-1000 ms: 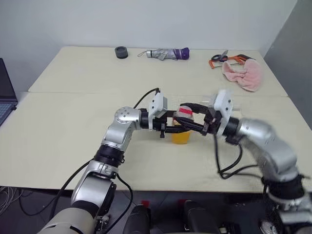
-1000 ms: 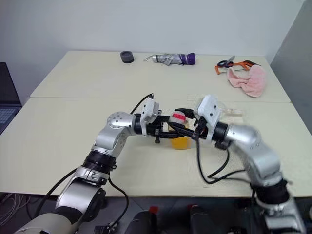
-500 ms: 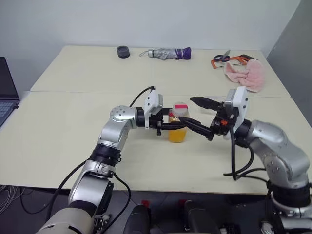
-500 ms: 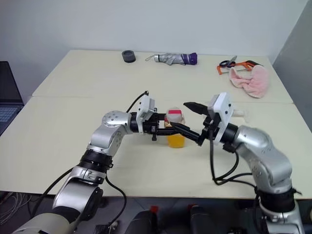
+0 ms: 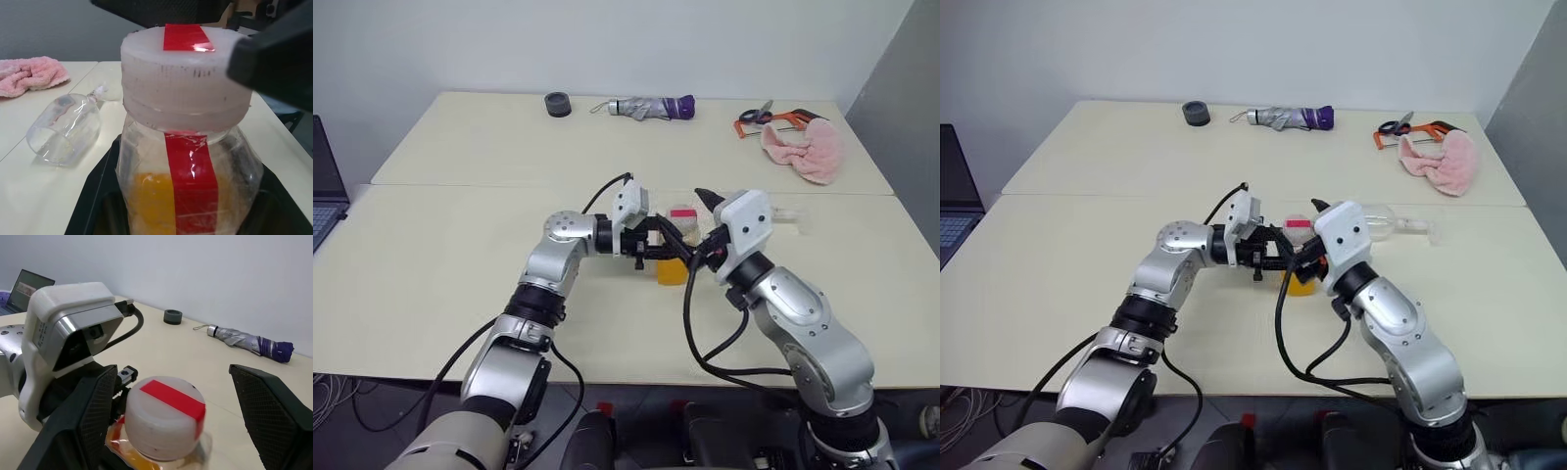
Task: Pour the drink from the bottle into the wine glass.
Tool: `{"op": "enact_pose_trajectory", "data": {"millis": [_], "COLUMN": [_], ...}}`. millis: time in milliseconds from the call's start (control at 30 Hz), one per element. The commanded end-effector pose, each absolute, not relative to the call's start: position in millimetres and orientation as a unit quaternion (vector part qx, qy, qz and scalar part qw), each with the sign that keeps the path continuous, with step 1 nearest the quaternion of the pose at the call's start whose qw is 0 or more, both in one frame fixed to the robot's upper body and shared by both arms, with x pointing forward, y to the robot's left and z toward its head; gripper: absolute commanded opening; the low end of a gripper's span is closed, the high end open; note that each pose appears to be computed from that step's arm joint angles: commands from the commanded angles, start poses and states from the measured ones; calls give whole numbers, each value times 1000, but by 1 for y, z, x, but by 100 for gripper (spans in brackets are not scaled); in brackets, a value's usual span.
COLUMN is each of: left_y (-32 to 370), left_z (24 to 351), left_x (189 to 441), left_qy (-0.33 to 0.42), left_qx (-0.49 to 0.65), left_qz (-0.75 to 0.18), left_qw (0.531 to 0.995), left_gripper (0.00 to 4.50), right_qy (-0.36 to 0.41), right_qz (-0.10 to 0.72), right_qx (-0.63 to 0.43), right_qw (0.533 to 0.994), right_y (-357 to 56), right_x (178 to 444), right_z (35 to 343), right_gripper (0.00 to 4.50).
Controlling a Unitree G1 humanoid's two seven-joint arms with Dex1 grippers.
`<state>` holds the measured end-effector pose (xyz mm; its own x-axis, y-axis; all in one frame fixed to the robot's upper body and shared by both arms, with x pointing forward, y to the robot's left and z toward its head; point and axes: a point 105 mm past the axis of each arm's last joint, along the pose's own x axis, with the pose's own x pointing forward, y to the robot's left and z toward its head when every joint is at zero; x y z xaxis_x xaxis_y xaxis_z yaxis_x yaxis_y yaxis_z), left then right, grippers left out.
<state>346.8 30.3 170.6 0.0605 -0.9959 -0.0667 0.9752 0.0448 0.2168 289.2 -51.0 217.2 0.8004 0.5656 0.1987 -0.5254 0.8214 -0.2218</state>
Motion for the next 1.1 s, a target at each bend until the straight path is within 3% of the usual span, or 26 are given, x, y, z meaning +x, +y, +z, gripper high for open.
{"op": "enact_pose_trajectory", "data": {"millis": [33,133,267,300,433,567,733,800,933,1100], "left_y": [26,27,29,29,30,30,33,33,34,33], "left_z": [188,188,188,188,189,191,193,195,196,194], "left_x": [346,346,346,347,347,346,341,340,339,339], "left_qy": [-87,-87,-87,-87,-87,-88,-88,-89,-91,-90], "left_qx": [116,118,120,120,121,123,135,130,131,136], "left_qz": [-687,-686,-684,-683,-682,-686,-702,-705,-707,-707], "left_qw": [712,713,715,715,716,712,694,691,689,689], "left_gripper": [187,187,187,187,187,187,187,187,185,185], "right_qy": [-139,-132,-126,-124,-117,-109,-63,-59,-31,-61], "right_qz": [290,293,307,312,373,515,627,633,652,620], "right_qx": [-76,-69,-60,-59,-38,-28,-120,-131,-122,-102], "right_qw": [944,944,942,940,920,850,767,761,748,775], "right_y": [-48,-46,-44,-43,-34,-26,-50,-57,-66,-72], "right_x": [287,287,287,286,279,266,294,309,312,308], "right_z": [222,220,219,218,216,212,217,226,227,235], "right_gripper": [390,328,190,187,187,187,187,187,187,353]}}
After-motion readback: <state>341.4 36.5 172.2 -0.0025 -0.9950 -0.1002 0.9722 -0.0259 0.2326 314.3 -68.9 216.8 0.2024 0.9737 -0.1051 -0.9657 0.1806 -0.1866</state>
